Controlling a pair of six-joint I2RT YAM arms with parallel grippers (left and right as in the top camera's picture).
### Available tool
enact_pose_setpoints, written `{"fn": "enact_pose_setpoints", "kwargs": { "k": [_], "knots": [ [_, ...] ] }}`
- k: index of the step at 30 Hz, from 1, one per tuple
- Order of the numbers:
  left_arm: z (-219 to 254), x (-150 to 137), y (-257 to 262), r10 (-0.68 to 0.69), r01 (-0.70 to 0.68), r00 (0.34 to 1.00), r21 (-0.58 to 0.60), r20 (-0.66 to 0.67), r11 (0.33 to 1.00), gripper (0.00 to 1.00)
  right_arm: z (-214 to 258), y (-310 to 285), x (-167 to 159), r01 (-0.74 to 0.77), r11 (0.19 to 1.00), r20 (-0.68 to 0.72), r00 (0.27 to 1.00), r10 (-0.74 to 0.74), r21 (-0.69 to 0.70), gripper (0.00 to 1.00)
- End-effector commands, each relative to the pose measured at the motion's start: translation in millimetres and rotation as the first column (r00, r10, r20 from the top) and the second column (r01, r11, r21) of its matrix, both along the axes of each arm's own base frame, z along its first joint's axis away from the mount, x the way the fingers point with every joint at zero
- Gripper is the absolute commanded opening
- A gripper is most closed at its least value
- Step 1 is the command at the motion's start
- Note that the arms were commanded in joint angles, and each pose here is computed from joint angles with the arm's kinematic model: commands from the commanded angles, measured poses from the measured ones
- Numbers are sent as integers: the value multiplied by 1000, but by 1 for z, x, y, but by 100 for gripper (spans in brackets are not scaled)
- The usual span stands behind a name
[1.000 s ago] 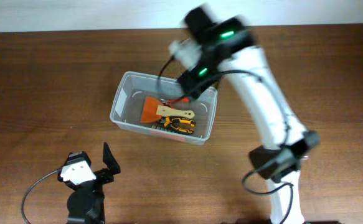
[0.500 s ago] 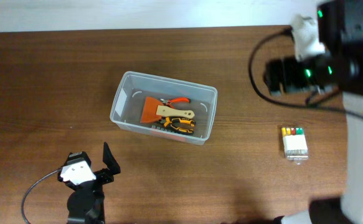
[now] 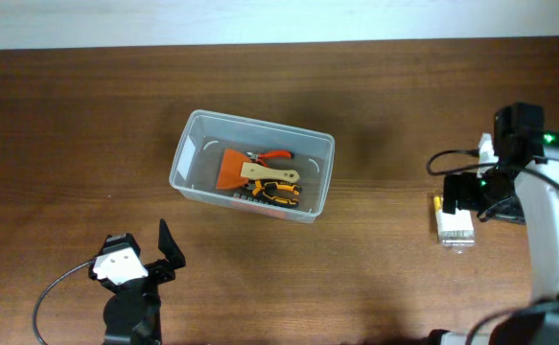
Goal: Pack container
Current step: 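Move the right gripper over the marker pack and lower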
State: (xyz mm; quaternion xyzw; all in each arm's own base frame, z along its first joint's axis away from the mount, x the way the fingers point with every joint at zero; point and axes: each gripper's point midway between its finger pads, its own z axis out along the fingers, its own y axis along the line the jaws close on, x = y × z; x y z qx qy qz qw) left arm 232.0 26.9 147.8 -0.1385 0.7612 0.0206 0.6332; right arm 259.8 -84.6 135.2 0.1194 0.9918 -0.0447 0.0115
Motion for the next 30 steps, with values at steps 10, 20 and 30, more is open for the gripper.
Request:
{"fn": "enact_pose_setpoints", "kwargs": {
  "k": [10, 20, 30],
  "knots": [
    [-1, 0, 0, -1, 1, 1000, 9, -2, 1000, 99, -82, -16, 25, -12, 998, -144, 989, 19, 54, 95],
    [-1, 0, 0, -1, 1, 1000, 9, -2, 1000, 99, -102, -22, 43, -61, 997, -113, 992, 65, 40, 91],
    [-1, 0, 0, -1, 1, 1000, 9, -2, 1000, 99, -115, -26, 42, -61, 998, -119, 991, 63, 22, 88]
  ]
}}
